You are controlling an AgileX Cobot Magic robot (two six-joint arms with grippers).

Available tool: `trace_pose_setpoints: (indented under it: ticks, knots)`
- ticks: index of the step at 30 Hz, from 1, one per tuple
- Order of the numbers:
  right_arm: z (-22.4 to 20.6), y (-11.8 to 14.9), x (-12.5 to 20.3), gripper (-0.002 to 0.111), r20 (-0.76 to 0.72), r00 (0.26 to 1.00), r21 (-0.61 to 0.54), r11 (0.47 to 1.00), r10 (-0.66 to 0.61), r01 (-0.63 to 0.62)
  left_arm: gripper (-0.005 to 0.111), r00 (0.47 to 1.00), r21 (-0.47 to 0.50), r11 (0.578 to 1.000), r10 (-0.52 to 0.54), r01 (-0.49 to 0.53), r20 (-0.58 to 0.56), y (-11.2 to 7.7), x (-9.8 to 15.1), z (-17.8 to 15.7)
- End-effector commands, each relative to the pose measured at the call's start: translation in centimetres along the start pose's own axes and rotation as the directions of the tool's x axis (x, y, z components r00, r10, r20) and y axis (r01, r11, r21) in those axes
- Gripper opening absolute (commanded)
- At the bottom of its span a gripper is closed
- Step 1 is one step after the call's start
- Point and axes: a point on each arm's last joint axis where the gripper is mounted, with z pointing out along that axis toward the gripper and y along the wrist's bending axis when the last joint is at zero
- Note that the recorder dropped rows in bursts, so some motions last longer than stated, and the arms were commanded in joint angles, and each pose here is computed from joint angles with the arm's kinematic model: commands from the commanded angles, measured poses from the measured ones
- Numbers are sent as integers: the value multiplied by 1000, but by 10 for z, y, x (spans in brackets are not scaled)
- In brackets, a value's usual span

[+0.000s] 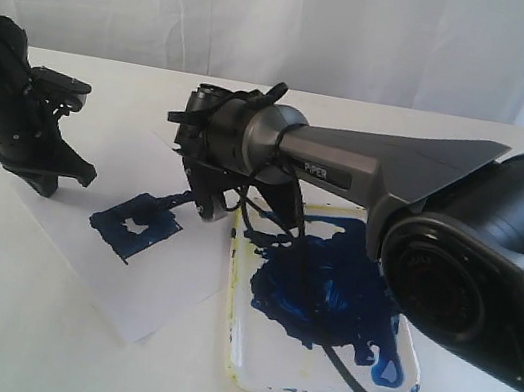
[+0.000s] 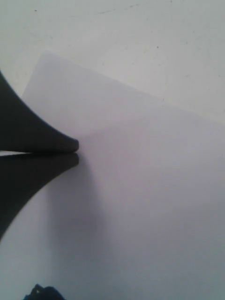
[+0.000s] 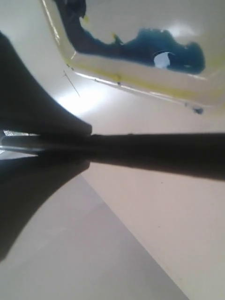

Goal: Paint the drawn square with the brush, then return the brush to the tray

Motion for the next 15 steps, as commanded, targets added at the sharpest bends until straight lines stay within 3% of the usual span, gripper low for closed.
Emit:
trace_pose_setpoints:
  ticks: [1,5,11,15]
  knots:
    - [0,3,5,0,-30,994,-51,993,-109,107,0,998,1,1000,8,-8,-62,1,7,7]
    - [-1,7,6,0,-30,981,-90,978,-193,190,0,998,0,1000,8,-8,-59,2,7,7]
    - [-1,5,4,0,0,983,-64,981,-186,185,0,998,0,1000,8,-8,-59,2,7,7]
    - [-1,1,1,0,21,997,-24,997,-72,73,0,998,0,1000,8,-8,-59,2,7,7]
